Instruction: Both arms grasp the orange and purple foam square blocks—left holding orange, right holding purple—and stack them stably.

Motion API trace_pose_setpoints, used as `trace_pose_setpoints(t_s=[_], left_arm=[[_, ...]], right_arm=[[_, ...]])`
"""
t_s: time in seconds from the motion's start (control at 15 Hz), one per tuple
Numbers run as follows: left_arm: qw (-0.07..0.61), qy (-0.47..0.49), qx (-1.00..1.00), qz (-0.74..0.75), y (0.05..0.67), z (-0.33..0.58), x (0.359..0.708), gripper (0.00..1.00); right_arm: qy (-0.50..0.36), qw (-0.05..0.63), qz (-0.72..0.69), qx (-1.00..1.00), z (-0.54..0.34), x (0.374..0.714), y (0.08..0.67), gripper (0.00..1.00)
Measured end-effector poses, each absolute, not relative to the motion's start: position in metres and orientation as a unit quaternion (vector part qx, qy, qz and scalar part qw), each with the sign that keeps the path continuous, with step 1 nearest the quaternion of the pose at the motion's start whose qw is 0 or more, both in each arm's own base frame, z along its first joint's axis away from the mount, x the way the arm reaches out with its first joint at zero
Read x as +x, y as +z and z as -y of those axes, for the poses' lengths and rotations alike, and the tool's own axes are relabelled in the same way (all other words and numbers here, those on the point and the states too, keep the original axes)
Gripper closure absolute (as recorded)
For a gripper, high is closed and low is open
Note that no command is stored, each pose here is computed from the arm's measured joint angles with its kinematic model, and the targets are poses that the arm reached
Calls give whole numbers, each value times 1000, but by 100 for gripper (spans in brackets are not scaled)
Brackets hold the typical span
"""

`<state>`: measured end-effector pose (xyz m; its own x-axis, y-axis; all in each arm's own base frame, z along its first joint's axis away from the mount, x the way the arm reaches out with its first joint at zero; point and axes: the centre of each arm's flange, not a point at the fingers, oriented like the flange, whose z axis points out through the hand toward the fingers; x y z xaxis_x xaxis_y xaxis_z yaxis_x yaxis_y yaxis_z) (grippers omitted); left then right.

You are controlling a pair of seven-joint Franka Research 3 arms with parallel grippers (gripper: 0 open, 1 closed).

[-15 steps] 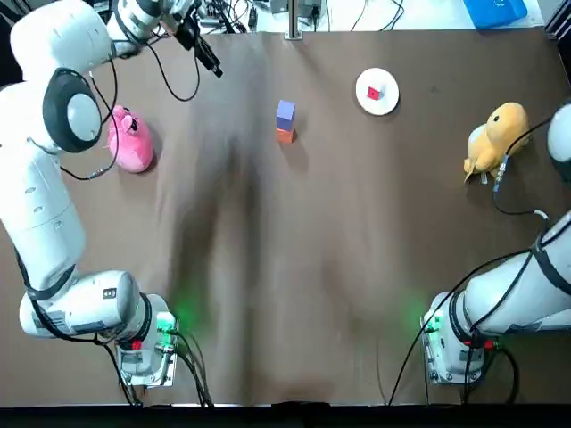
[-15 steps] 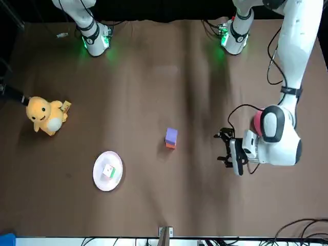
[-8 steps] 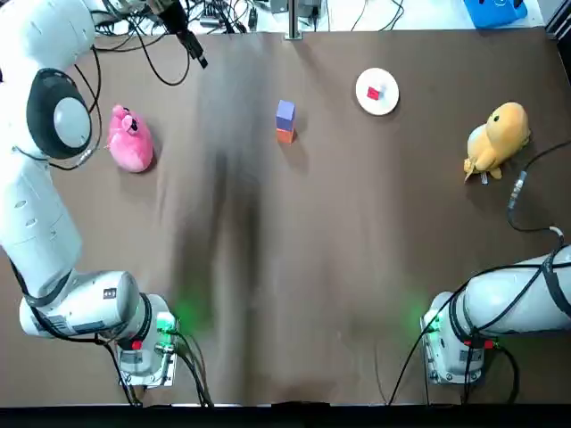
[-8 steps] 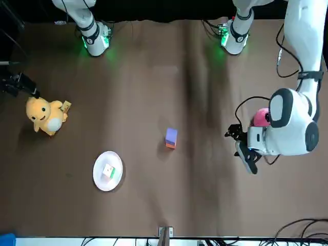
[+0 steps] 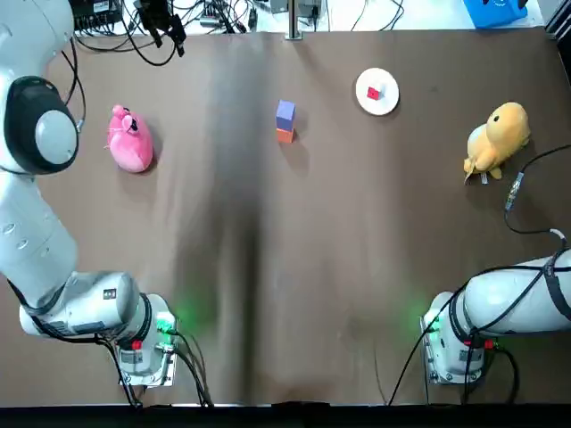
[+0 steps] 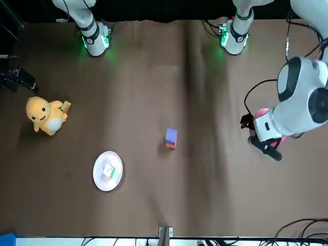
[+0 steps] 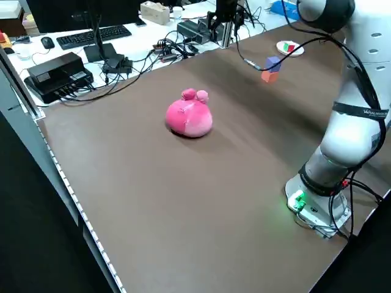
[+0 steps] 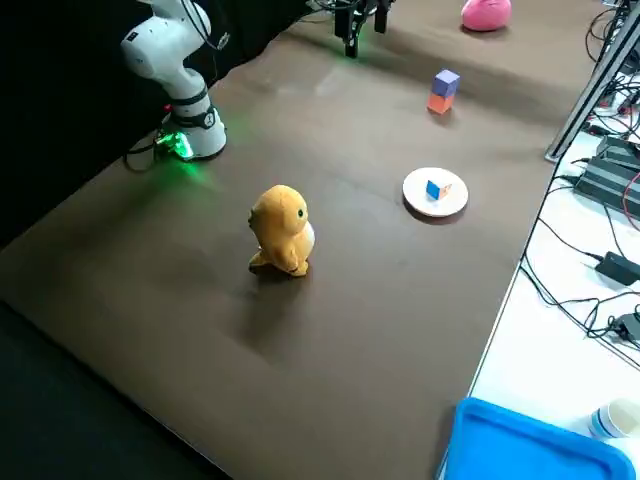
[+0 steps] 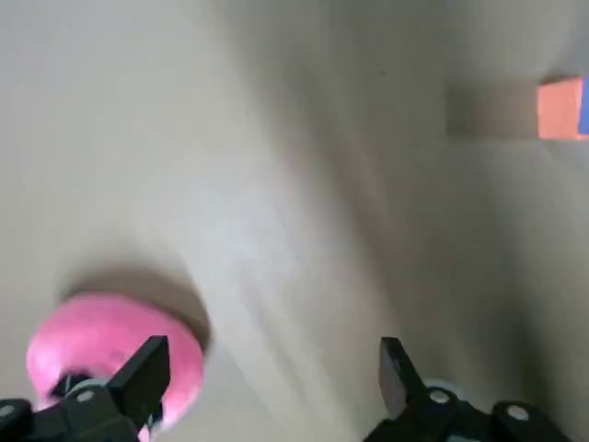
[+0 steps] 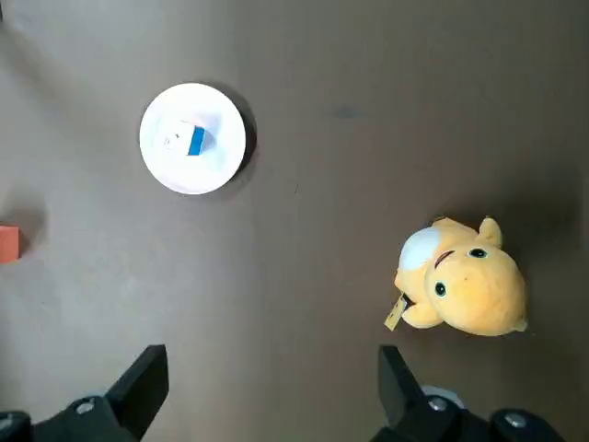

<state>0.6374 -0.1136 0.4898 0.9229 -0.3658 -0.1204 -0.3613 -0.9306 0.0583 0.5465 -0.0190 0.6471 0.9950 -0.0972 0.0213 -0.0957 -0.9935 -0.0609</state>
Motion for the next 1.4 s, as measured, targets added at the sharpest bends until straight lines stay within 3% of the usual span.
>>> trace_pose_setpoints(t_s=[0.27, 0.53, 1.4], left_arm=[[-34, -37, 996, 77, 550, 117, 611, 0], [-41, -3, 999, 32, 591, 131, 591, 0], [-40, -3, 998, 44, 593, 88, 601, 0]], right_arm=[[-9, 15, -48, -999, 24, 547, 645, 0], [24, -12, -42, -999, 25, 542, 636, 0], [31, -10, -15, -999, 21, 542, 631, 0]])
